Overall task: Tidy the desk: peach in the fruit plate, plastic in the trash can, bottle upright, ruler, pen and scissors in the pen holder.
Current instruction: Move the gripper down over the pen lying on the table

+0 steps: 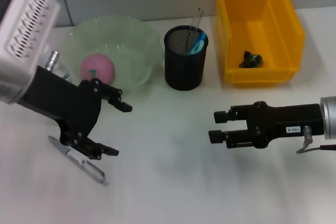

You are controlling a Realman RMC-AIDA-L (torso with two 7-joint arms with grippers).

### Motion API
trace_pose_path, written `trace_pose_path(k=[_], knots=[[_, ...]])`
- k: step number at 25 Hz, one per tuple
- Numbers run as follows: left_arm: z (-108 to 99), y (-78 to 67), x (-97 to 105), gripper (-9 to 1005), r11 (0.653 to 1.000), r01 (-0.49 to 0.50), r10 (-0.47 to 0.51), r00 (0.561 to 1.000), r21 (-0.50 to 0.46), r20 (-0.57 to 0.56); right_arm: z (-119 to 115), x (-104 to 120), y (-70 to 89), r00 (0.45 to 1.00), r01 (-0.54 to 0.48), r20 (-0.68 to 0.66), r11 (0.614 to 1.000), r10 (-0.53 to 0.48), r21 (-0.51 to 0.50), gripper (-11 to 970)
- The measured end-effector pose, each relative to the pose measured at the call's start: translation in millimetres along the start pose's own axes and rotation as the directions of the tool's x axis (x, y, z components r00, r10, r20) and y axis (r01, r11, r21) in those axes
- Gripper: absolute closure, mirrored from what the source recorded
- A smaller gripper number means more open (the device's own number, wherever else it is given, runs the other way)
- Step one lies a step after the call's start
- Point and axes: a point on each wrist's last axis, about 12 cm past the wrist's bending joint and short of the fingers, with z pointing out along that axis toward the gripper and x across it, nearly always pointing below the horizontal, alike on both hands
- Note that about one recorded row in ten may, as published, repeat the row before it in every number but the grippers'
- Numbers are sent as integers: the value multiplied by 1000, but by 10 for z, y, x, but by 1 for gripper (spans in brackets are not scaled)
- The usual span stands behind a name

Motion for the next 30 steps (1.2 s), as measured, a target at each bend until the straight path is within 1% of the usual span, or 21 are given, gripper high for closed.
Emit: trace_pose_path(k=[1, 2, 6, 8, 9, 12, 14, 17, 18, 24, 27, 30], knots=[[57, 13, -6, 182, 999, -22, 23, 999, 29, -47, 16, 3, -4, 1000, 1, -6, 1000, -1, 3, 296], [57, 13, -6, 182, 999, -22, 23, 999, 29, -47, 16, 3, -4, 1000, 1, -6, 1000, -1, 3, 296], [192, 10, -12, 181, 993, -75, 89, 985, 92, -149, 28, 5, -34, 1000, 5, -9, 1000, -5, 31, 297], [215, 5, -10, 181, 991, -84, 100, 981, 103, -165, 27, -1, -37, 1000, 7, -11, 1000, -7, 31, 297], [253, -10, 0, 181, 986, -103, 126, 975, 129, -185, 28, -10, -38, 1000, 8, -11, 1000, -7, 29, 297], [269, -18, 19, 181, 981, -123, 151, 969, 149, -196, 38, -44, -39, 1000, 1, -11, 1000, -1, 21, 297], [309, -23, 51, 181, 972, -157, 195, 954, 177, -227, 53, -73, -44, 1000, -11, -17, 1000, 11, 14, 297], [318, -23, 58, 181, 970, -164, 204, 950, 182, -235, 60, -80, -46, 1000, -17, -19, 1000, 17, 12, 297], [329, -21, 75, 182, 964, -183, 229, 941, 195, -249, 60, -80, -49, 1000, -20, -18, 1000, 20, 14, 297], [361, -7, 142, 181, 948, -219, 281, 918, 232, -279, 69, -61, -48, 998, -62, -16, 998, 63, 16, 298], [451, -13, 147, 181, 933, -241, 315, 906, 267, -281, 69, -34, -36, 997, -74, -15, 997, 74, 14, 298], [491, -14, 141, 182, 928, -249, 327, 902, 278, -283, 70, -2, -27, 997, -81, -15, 997, 81, 17, 298]])
